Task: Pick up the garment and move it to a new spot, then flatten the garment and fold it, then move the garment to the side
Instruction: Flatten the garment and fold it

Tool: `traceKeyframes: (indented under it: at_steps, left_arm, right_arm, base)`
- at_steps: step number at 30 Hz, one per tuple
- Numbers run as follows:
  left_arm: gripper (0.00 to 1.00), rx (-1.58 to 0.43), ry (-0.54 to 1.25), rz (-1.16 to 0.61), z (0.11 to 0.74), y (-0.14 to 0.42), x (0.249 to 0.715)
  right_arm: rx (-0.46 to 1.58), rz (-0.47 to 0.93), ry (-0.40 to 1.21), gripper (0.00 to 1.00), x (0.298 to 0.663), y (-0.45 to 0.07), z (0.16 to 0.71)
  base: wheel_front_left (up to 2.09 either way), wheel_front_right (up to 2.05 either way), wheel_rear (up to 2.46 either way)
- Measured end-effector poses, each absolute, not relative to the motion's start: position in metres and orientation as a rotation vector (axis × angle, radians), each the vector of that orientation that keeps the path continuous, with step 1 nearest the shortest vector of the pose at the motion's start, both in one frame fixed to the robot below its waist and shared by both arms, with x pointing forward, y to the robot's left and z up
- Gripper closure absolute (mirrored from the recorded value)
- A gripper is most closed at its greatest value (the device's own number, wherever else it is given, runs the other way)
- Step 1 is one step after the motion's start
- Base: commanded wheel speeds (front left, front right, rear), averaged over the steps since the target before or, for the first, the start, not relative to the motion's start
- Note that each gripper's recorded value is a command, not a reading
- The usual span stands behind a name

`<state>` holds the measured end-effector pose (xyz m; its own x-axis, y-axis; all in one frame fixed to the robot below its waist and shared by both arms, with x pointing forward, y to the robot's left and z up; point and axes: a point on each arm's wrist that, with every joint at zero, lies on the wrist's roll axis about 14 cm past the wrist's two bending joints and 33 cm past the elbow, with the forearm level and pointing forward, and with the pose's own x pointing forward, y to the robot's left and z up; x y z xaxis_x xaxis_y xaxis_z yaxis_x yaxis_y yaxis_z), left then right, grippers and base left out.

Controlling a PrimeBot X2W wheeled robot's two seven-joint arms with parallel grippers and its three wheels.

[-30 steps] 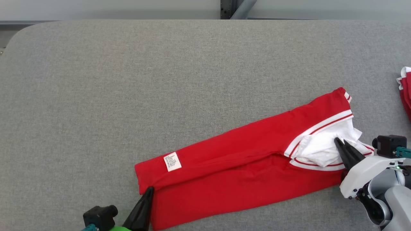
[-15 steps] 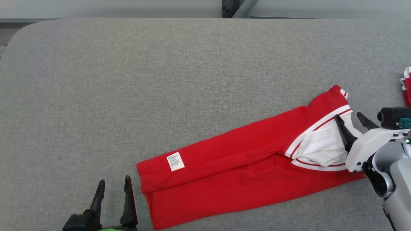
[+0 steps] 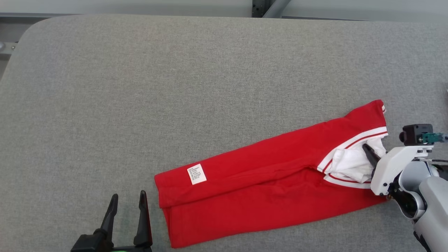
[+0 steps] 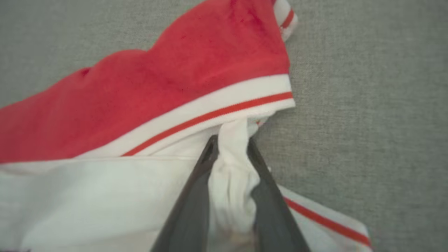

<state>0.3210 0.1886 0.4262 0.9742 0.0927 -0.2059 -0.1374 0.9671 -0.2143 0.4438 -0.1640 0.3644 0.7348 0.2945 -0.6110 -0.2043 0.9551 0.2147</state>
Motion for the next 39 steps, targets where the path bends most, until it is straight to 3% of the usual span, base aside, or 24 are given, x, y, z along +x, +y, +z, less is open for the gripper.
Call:
traceKeyframes:
  at_steps: [6, 15, 19, 23, 30, 39]
  left_arm:
    - [0.00, -0.234, 0.183, 0.076, 0.428, 0.181, 0.327]
    - [0.00, -0.240, 0.184, 0.038, 0.427, 0.173, 0.329]
    - [0.00, -0.242, 0.178, 0.030, 0.429, 0.171, 0.329]
    - [0.00, -0.261, 0.171, 0.021, 0.432, 0.166, 0.330]
    - [0.00, -0.273, 0.166, -0.033, 0.434, 0.148, 0.335]
    - [0.00, -0.263, 0.186, -0.046, 0.429, 0.144, 0.335]
  right_arm:
    - [0.176, 0.260, 0.671, 1.00, 0.449, -0.186, 0.382]
    - [0.089, 0.009, 0.469, 1.00, 0.475, -0.311, 0.459]
    - [0.040, -0.006, 0.376, 1.00, 0.479, -0.327, 0.491]
    - [-0.011, 0.164, 0.308, 1.00, 0.476, -0.273, 0.511]
    - [0.014, 0.543, 0.428, 1.00, 0.404, -0.123, 0.463]
    - [0.084, 0.672, 0.500, 1.00, 0.372, -0.027, 0.423]
  base:
    - [0.00, 0.00, 0.00]
    - [0.00, 0.00, 0.00]
    - [0.00, 0.00, 0.00]
    - [0.00, 0.00, 0.00]
    - [0.00, 0.00, 0.00]
    - [0.00, 0.00, 0.00]
